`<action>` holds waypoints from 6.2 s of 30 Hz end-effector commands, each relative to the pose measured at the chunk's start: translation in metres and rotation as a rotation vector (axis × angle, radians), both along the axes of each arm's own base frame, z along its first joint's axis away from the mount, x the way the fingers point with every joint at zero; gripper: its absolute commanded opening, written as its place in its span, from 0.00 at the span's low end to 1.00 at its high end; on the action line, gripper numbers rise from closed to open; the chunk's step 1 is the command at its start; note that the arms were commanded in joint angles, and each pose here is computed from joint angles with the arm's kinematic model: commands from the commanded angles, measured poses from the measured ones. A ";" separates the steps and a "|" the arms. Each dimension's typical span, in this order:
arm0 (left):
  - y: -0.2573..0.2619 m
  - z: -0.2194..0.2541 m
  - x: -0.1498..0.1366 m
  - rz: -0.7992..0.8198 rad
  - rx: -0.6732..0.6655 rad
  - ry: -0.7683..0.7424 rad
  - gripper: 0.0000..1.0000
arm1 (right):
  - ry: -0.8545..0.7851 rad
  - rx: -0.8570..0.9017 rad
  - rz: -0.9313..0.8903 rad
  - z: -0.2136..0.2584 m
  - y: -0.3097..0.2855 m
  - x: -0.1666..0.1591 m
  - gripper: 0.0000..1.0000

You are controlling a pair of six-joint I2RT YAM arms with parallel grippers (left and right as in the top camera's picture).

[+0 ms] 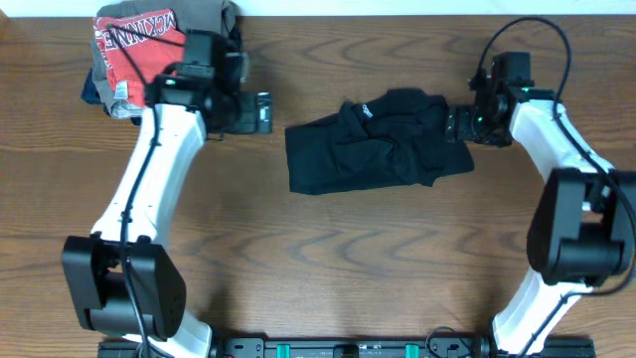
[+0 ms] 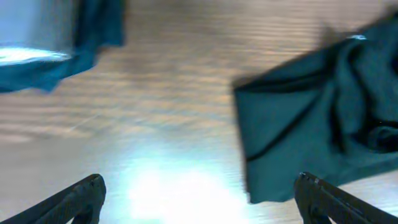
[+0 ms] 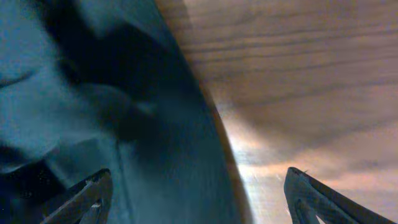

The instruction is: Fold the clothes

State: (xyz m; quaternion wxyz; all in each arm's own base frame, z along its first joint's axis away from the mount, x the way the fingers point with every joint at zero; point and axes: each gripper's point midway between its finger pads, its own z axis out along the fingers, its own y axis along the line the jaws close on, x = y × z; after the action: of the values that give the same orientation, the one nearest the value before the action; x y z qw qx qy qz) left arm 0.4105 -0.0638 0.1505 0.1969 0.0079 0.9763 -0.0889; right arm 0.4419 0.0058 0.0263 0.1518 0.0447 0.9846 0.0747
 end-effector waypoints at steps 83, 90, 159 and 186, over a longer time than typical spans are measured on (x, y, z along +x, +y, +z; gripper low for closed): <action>0.024 0.004 0.007 -0.007 0.056 -0.029 0.98 | 0.186 0.103 0.569 0.043 0.236 -0.058 0.43; 0.024 0.005 0.009 -0.007 0.055 -0.042 0.98 | 0.251 0.173 0.623 0.040 0.258 -0.086 0.44; -0.037 -0.027 -0.020 -0.098 -0.202 0.106 0.98 | -0.319 0.181 0.056 0.190 0.057 0.016 0.88; -0.196 -0.140 -0.020 -0.051 -0.367 0.243 0.98 | -0.210 0.138 -0.030 0.145 0.024 0.005 0.99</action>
State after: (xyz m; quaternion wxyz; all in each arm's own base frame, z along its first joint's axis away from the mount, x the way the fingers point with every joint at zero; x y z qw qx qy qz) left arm 0.3976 -0.2490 0.0227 0.0955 0.0008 0.9603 -0.2621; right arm 0.4477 0.0359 0.1756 0.2538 0.0570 0.9536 0.1515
